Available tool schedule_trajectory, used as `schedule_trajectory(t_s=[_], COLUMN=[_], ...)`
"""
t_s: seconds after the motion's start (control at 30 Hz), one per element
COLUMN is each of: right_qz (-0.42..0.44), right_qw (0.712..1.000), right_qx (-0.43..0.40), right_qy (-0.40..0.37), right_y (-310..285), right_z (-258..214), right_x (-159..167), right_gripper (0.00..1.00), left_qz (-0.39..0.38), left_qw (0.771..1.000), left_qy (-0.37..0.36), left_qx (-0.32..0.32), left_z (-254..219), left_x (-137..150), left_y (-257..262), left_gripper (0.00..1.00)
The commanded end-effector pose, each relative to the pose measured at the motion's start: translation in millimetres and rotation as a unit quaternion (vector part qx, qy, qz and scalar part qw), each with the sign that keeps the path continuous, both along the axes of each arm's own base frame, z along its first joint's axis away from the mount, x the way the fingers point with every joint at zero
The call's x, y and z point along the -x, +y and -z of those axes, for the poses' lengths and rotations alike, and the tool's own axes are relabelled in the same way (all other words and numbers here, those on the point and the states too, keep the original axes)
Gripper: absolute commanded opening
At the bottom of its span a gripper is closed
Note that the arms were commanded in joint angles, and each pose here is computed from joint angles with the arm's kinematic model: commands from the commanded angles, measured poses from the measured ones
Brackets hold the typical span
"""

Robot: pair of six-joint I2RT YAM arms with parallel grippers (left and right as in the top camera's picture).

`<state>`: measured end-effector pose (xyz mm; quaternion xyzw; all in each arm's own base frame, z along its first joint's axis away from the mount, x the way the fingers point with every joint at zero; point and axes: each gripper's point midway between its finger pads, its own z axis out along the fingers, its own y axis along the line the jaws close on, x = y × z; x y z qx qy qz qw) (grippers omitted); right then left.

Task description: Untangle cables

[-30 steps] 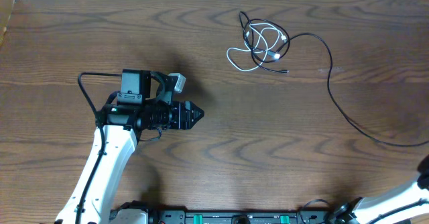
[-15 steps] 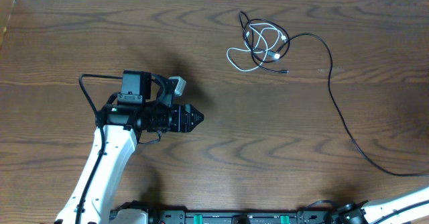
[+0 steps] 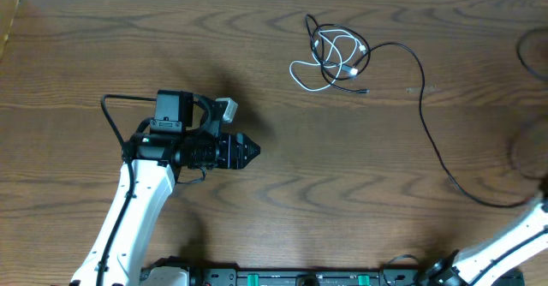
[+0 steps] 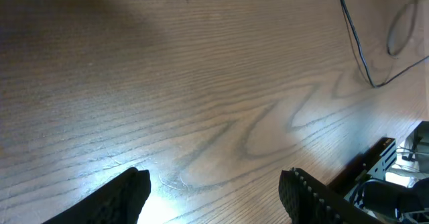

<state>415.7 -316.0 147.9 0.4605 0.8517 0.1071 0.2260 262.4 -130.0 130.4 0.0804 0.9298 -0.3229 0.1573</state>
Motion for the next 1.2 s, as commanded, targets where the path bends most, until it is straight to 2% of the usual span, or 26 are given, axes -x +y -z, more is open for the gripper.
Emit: schedule_trajectory(t_s=[0.0,0.07,0.17,0.23,0.33,0.43,0.53,0.6,0.77,0.93,1.17], right_qz=[0.030,0.045,0.028,-0.006,-0.083,-0.138,-0.259,-0.342,-0.480,-0.548,-0.555], right_qw=[0.981,0.968,0.968,0.977,0.989,0.983,0.954,0.925,0.859,0.813,0.792], right_qx=[0.180,0.219,0.210,0.172,0.069,0.038,0.056,0.062,0.061,0.059,0.022], right_qy=[0.063,0.113,0.133,0.122,0.102,0.113,0.137,0.152,0.166,0.187,0.253], right_y=[-4.9,-2.5,18.2,42.1,98.4,129.9,164.7,190.3,249.5,275.8,280.6], right_z=[-66.3,-67.0,-58.9,-51.2,-40.2,-34.9,-23.5,-9.3,44.8,81.8,126.4], right_x=[10.1,19.2,16.3,7.1,-0.7,0.6,1.4,3.6,6.1,22.7,70.4], right_gripper=[0.99,0.99,0.99,0.99,0.99,0.99,0.99,0.99,0.99,0.99,0.94], left_qz=[0.007,0.007,0.009,0.009,0.010,0.010,0.010,0.015,0.015,0.015,0.019], left_qw=[1.000,1.000,1.000,1.000,1.000,1.000,1.000,1.000,1.000,1.000,1.000], left_qy=[-0.006,-0.006,-0.008,-0.008,-0.009,-0.009,-0.009,-0.013,-0.013,-0.013,-0.017], left_qx=[-0.006,-0.006,-0.007,-0.007,-0.007,-0.007,-0.007,-0.009,-0.009,-0.009,-0.011], left_z=[0.5,0.5,0.5,0.5,0.4,0.4,0.4,0.5,0.5,0.5,0.5], left_x=[-0.8,-0.8,-0.9,-0.9,-1.0,-1.1,-1.1,-0.9,-0.9,-1.0,-1.1], left_y=[0.3,0.3,0.3,0.3,0.3,0.3,0.3,0.3,0.3,0.3,0.4], left_gripper=[0.67,0.67,0.67,0.67,0.67,0.67,0.67,0.67,0.68,0.68,0.68])
